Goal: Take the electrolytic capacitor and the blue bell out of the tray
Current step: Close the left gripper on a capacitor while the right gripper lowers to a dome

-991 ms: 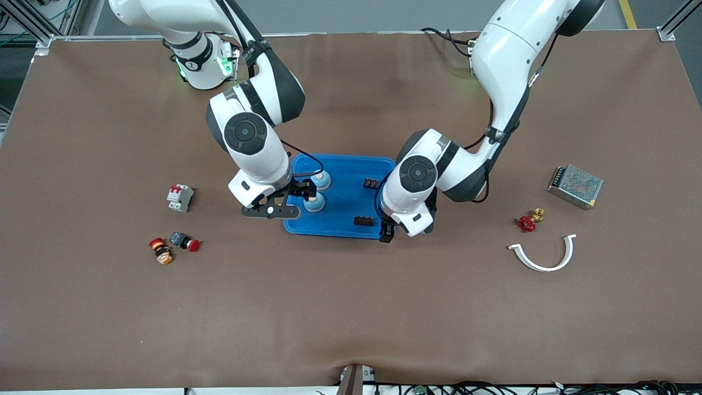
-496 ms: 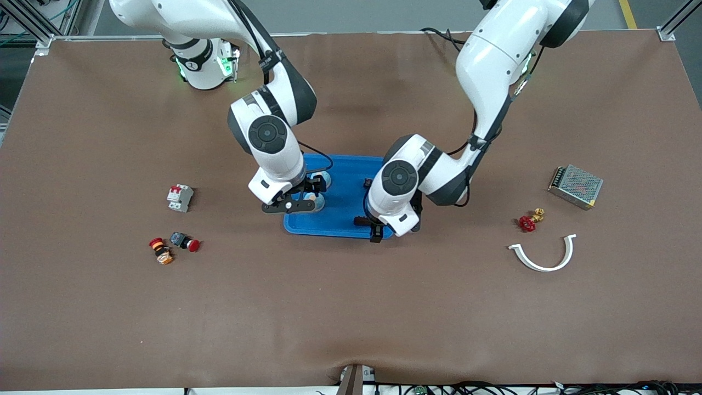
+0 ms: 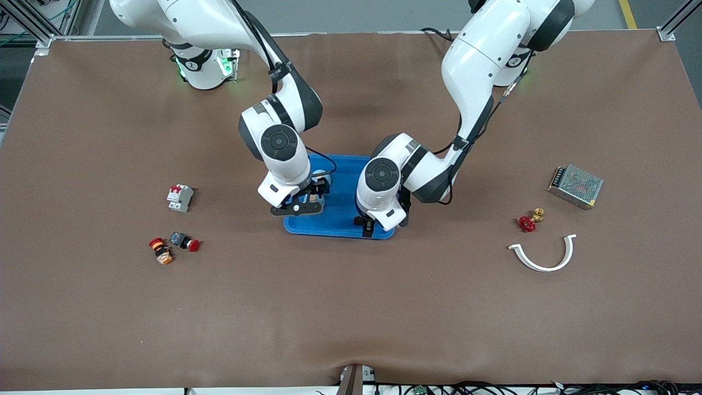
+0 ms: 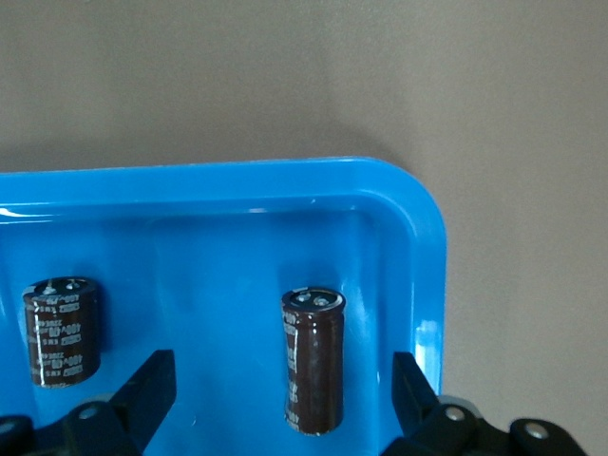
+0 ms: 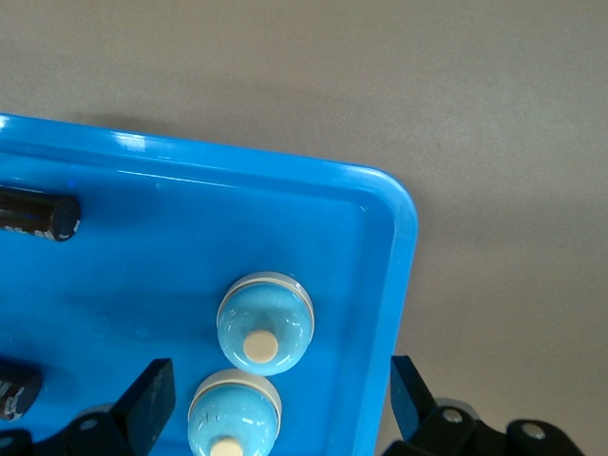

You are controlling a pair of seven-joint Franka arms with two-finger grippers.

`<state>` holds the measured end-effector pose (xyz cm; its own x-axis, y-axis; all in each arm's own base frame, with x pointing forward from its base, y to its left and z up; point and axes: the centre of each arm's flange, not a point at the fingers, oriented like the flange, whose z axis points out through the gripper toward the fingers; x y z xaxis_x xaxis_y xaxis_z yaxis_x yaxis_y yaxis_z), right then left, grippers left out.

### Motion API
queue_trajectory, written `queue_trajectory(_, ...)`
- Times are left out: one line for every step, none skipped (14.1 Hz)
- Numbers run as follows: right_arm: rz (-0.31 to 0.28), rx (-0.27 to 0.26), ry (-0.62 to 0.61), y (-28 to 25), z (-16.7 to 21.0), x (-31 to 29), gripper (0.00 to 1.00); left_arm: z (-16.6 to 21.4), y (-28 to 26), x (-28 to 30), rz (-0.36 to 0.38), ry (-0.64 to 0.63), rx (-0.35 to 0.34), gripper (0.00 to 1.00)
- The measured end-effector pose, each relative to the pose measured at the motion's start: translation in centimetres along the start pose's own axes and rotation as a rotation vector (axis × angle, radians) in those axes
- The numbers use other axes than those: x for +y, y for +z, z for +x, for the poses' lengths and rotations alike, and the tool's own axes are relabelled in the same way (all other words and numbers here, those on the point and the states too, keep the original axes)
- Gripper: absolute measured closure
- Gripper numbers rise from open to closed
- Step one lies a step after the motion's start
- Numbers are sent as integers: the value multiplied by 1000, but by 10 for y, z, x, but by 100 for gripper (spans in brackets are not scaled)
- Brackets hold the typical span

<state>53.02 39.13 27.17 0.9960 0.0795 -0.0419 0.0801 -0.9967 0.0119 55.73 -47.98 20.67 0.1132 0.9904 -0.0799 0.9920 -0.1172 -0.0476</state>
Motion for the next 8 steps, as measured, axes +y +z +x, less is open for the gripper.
queue_trajectory(-1,2,-1,6,1,0,0,0,1,1,-2,-1,-1,0)
queue_trajectory(-3,4,-1,13,1,-1,0,0,2,2,-4,-1,-3,0)
queue_trajectory(-5,7,-2,20,2,-1,0,0,4,2,-6,-2,-4,0)
queue_trajectory(-6,10,-3,28,2,-2,0,0,6,2,-5,-2,-4,0)
queue_trajectory(-7,15,-4,35,2,-2,0,0,8,2,-4,-2,-4,0)
queue_trajectory(-6,21,-4,42,1,-1,0,0,10,1,-3,-1,-4,0)
queue_trajectory(-5,27,-4,48,0,0,0,0,11,1,-2,-1,-3,0)
queue_trajectory(-5,30,-4,53,-2,1,0,0,12,1,-1,0,-2,0)
